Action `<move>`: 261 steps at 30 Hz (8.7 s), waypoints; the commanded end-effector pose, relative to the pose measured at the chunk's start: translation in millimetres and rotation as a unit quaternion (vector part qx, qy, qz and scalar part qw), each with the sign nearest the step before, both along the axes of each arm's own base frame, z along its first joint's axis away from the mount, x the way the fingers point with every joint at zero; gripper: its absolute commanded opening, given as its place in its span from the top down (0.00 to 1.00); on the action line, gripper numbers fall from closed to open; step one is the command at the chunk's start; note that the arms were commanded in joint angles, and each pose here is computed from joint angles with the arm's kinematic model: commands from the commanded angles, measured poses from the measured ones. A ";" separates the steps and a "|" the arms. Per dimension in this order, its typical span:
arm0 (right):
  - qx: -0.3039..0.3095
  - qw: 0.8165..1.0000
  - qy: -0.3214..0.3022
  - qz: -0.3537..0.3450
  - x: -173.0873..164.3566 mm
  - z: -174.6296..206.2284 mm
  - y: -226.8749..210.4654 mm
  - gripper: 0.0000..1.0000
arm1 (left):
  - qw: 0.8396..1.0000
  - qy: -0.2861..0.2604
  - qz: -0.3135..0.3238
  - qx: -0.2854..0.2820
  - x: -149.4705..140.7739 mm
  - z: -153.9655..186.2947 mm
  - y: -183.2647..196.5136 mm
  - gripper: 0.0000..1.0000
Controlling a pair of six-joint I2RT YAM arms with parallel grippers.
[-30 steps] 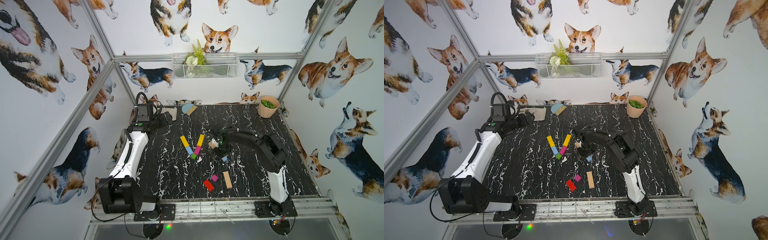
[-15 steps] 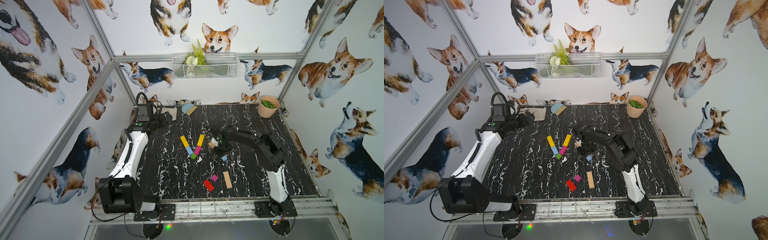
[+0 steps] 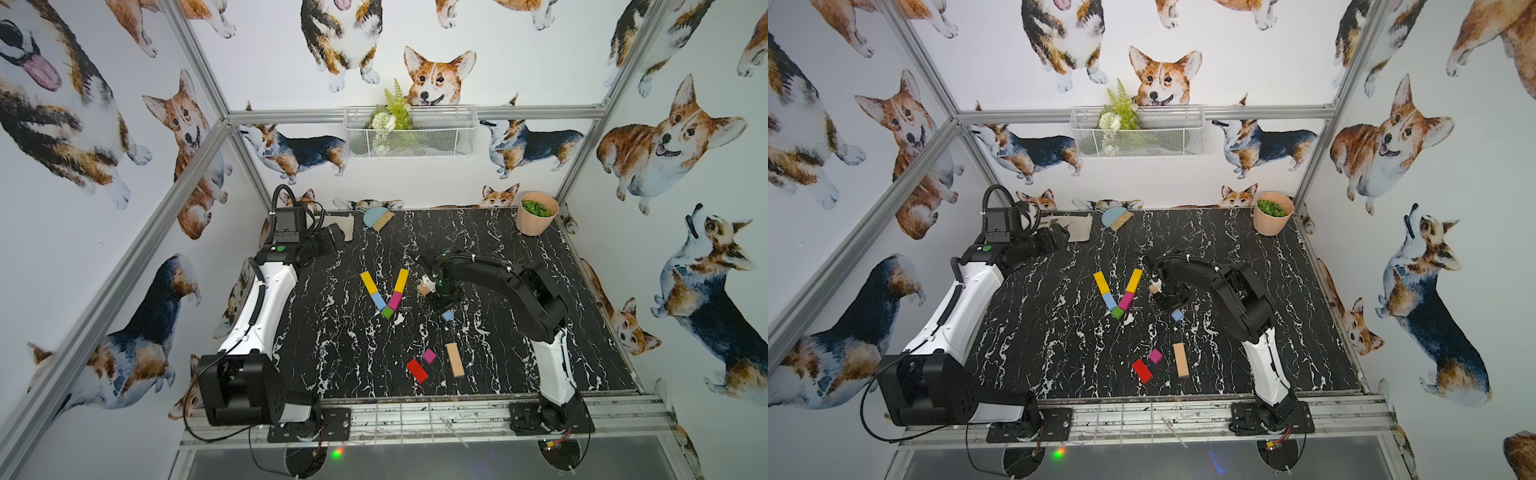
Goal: Assemble the letter v with building blocks
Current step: Assemble the building block at the center of the board, then pick up the building block from the center of the board, then assemble the building block at the center of the board.
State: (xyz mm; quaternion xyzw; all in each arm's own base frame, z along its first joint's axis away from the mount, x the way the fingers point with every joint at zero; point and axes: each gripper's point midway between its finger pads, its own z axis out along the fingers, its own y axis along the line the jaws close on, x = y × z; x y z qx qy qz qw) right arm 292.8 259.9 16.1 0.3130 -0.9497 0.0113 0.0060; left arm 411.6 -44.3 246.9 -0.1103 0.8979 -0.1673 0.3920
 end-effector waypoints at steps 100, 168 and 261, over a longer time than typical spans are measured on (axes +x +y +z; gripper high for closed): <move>0.132 0.967 0.110 -0.187 -155.8 13.0 67.9 0.21 | 1.000 -0.030 0.002 0.000 -6.6 20.0 1.7 0.00; -0.017 0.992 0.012 -0.123 -134.3 2.2 49.8 0.57 | 1.000 -0.026 0.004 0.005 -5.5 17.8 3.3 0.00; -0.001 1.000 -0.018 -0.001 -30.6 -11.2 -30.2 0.74 | 1.000 -0.020 0.003 0.004 -4.2 12.9 2.8 0.00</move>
